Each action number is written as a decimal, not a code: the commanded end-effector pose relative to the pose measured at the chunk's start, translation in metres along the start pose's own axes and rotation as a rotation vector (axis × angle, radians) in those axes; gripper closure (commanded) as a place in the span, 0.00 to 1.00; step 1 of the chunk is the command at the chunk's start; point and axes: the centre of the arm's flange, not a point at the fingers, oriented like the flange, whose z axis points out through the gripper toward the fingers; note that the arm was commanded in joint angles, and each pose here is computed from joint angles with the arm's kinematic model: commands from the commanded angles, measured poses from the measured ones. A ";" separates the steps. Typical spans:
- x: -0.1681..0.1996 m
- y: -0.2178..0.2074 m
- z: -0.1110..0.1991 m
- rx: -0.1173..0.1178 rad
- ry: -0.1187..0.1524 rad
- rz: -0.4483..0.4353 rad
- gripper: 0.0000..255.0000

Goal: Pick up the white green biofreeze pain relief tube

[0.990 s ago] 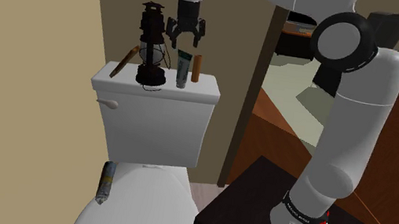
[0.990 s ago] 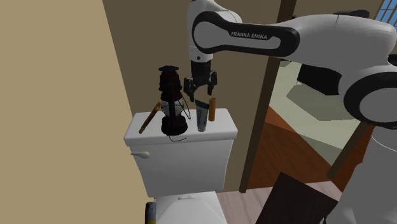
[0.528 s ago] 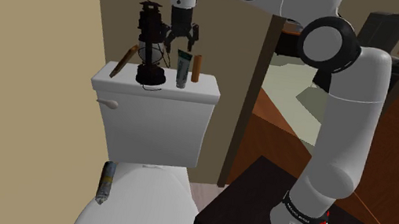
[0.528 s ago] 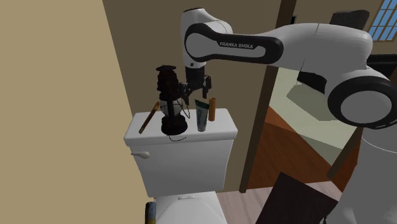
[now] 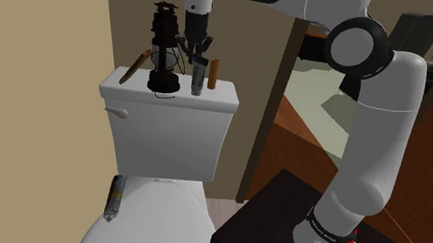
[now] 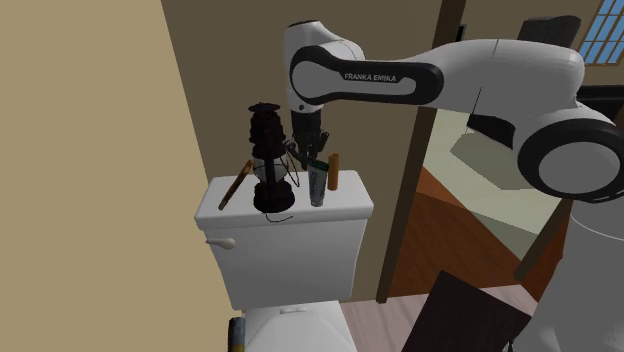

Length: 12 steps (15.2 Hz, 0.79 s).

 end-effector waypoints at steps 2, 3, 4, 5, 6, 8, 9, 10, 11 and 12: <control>0.000 0.000 0.001 0.000 -0.001 0.000 1.00; 0.000 0.000 0.001 0.000 -0.001 0.000 1.00; 0.000 0.000 0.001 0.000 -0.001 0.000 1.00; 0.000 0.000 0.001 0.000 -0.001 0.000 1.00; -0.001 0.000 0.001 0.000 -0.001 0.000 1.00; 0.000 0.000 -0.009 0.000 -0.001 0.000 1.00; 0.000 0.001 -0.015 0.000 -0.001 0.000 1.00; 0.000 0.001 -0.020 0.000 -0.001 0.000 1.00; 0.001 0.001 -0.025 0.000 -0.001 0.000 1.00; 0.001 0.002 -0.031 0.000 -0.001 0.000 1.00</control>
